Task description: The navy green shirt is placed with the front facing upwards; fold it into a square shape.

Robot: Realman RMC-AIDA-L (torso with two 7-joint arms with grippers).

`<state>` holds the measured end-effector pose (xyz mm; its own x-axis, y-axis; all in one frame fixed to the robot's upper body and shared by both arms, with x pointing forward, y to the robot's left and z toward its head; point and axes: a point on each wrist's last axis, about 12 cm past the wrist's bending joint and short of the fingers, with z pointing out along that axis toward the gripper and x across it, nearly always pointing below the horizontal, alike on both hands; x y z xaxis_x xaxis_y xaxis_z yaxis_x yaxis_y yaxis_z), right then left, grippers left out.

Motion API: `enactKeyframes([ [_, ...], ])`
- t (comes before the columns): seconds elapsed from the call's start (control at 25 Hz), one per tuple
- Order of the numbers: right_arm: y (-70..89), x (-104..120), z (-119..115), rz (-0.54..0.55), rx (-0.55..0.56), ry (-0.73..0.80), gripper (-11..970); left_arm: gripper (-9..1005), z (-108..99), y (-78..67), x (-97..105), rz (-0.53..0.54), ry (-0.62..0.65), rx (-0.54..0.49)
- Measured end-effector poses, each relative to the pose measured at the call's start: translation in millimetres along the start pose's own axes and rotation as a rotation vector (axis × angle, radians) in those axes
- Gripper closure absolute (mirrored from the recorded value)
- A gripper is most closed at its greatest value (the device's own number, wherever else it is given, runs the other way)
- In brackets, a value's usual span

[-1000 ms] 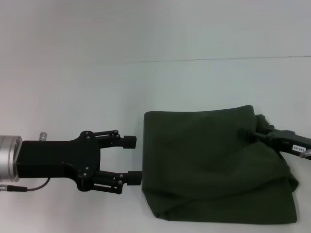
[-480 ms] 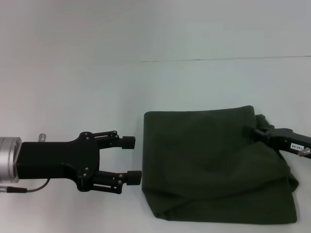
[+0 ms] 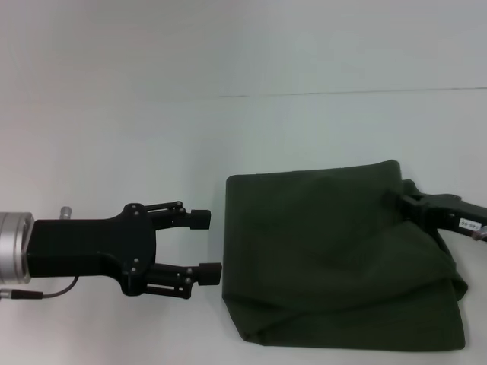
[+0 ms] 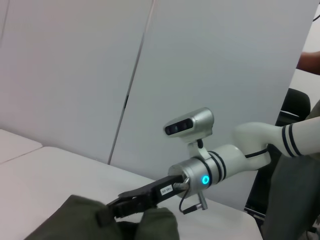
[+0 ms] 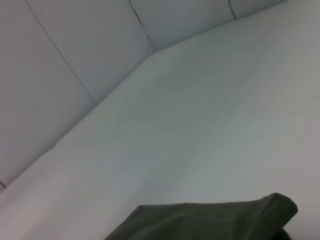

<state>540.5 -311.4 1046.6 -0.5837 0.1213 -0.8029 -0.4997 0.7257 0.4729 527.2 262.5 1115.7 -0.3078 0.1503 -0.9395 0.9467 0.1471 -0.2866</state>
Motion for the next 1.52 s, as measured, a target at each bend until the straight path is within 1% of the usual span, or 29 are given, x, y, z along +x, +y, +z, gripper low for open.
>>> enactKeyframes([
  [0.08, -0.9, -2, -9, 0.004, -0.005, -0.031, 933, 91, 0, 0.1, 0, 0.0, 0.0, -0.001],
  [0.24, -6.1, -7, -33, 0.021, 0.0, -0.098, 923, 91, 0, 0.2, 0, -0.001, 0.0, -0.001],
  [0.4, -14.0, -3, -54, 0.051, 0.032, -0.122, 913, 90, 1, 0.2, 0, -0.003, -0.001, 0.0],
  [0.52, -18.6, 0, -64, 0.067, 0.061, -0.135, 906, 90, 1, 0.1, 0, -0.004, -0.002, 0.0],
  [0.8, -22.2, 7, -61, 0.059, 0.102, -0.09, 889, 90, 1, 0.6, -1, -0.002, -0.002, 0.002],
  [0.92, -21.3, 10, -63, 0.015, 0.102, -0.087, 881, 89, 1, 0.7, -1, -0.005, -0.003, 0.001],
  [1.24, -22.7, 18, -78, -0.107, 0.131, -0.096, 862, 89, -5, 1.3, -2, -0.014, -0.044, -0.03],
  [1.4, -27.4, 18, -86, -0.123, 0.178, -0.118, 705, 91, -4, 1.3, -2, -0.026, -0.049, -0.034],
  [1.52, -24.0, 16, -91, -0.158, 0.159, -0.154, 577, 91, -3, 1.3, -2, -0.027, -0.054, -0.035],
])
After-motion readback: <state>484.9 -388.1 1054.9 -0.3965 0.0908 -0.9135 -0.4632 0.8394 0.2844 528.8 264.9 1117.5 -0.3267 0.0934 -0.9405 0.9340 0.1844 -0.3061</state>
